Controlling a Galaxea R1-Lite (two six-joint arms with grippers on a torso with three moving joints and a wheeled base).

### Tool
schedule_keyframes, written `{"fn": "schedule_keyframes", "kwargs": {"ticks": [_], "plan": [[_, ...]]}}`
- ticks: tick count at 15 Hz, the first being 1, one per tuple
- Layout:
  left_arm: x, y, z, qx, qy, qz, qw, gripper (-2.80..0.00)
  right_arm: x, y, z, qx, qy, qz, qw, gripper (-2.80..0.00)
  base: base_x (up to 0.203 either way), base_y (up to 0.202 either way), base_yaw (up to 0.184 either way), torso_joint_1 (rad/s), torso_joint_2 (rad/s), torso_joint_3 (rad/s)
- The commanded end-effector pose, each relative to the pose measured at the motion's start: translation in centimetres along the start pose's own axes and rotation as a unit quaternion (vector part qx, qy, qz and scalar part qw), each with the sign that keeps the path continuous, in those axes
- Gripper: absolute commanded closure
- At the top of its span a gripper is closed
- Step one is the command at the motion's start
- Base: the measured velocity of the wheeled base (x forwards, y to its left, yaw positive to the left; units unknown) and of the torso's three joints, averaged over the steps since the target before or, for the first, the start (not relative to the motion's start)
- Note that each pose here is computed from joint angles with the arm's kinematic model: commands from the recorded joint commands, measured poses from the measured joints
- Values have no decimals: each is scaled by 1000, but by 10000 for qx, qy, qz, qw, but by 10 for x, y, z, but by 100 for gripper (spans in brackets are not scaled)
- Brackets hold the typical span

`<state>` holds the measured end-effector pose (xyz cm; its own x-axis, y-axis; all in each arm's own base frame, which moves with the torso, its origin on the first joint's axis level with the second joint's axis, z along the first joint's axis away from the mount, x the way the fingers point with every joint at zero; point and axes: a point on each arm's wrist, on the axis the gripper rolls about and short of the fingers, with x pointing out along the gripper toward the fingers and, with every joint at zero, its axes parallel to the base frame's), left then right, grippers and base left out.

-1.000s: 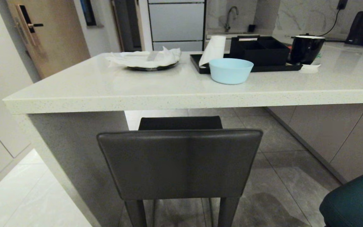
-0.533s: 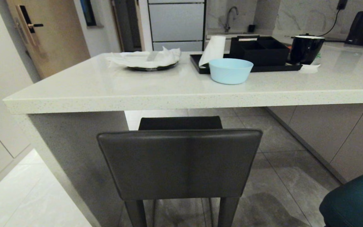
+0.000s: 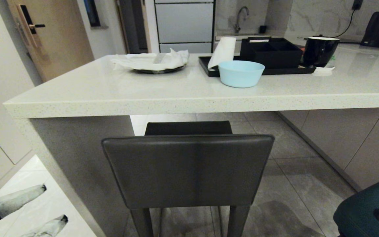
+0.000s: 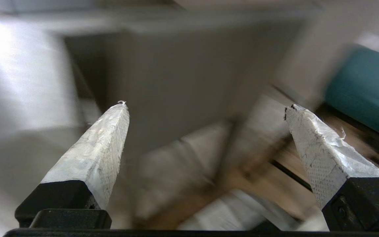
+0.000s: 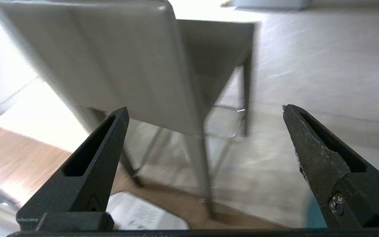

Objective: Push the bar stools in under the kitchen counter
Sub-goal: Pull the gray chair out from under the dining table

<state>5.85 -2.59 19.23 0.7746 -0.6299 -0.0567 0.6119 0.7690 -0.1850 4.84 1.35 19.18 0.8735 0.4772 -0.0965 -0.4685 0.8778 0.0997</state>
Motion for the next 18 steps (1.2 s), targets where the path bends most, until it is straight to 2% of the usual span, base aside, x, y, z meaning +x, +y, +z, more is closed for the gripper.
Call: {"fn": "schedule_keyframes", "kwargs": {"ticks": [1, 3, 4, 6, 8, 10, 11, 14, 16, 18], "plan": [[22, 14, -8, -269, 423, -381, 9980, -280, 45, -17, -4, 257, 548, 305, 9977, -280, 0, 0, 0, 0, 0, 0], [23, 33, -11, -406, 371, -630, 9965, -280, 55, -22, -13, 371, 643, 842, 9937, -280, 0, 0, 0, 0, 0, 0], [22, 49, -12, -467, 337, -675, 9961, -280, 57, -27, -16, 469, 723, 907, 9921, -280, 0, 0, 0, 0, 0, 0], [19, 90, -20, -636, 335, -854, 9938, -280, 67, -37, -23, 641, 916, 1337, 9847, -280, 0, 0, 0, 0, 0, 0], [19, 118, -30, -582, 250, -1308, 9894, -280, 85, -47, -30, 649, 1009, 1715, 9778, -280, 0, 0, 0, 0, 0, 0], [31, 121, -36, -414, 298, -1812, 9821, -280, 104, -58, -39, 649, 1052, 2097, 9699, -280, 0, 0, 0, 0, 0, 0], [41, 119, -39, -414, 399, -1911, 9799, -280, 114, -60, -42, 629, 1060, 2253, 9665, -280, 0, 0, 0, 0, 0, 0], [68, 132, -53, -533, 647, -1908, 9780, -280, 145, -64, -51, 563, 1102, 2584, 9581, -280, 0, 0, 0, 0, 0, 0], [84, 149, -64, -464, 644, -1935, 9779, -280, 164, -66, -56, 531, 1119, 2698, 9549, -280, 0, 0, 0, 0, 0, 0], [99, 169, -76, -249, 540, -1953, 9789, -280, 181, -71, -60, 497, 1048, 2727, 9551, -280, 0, 0, 0, 0, 0, 0]]}}
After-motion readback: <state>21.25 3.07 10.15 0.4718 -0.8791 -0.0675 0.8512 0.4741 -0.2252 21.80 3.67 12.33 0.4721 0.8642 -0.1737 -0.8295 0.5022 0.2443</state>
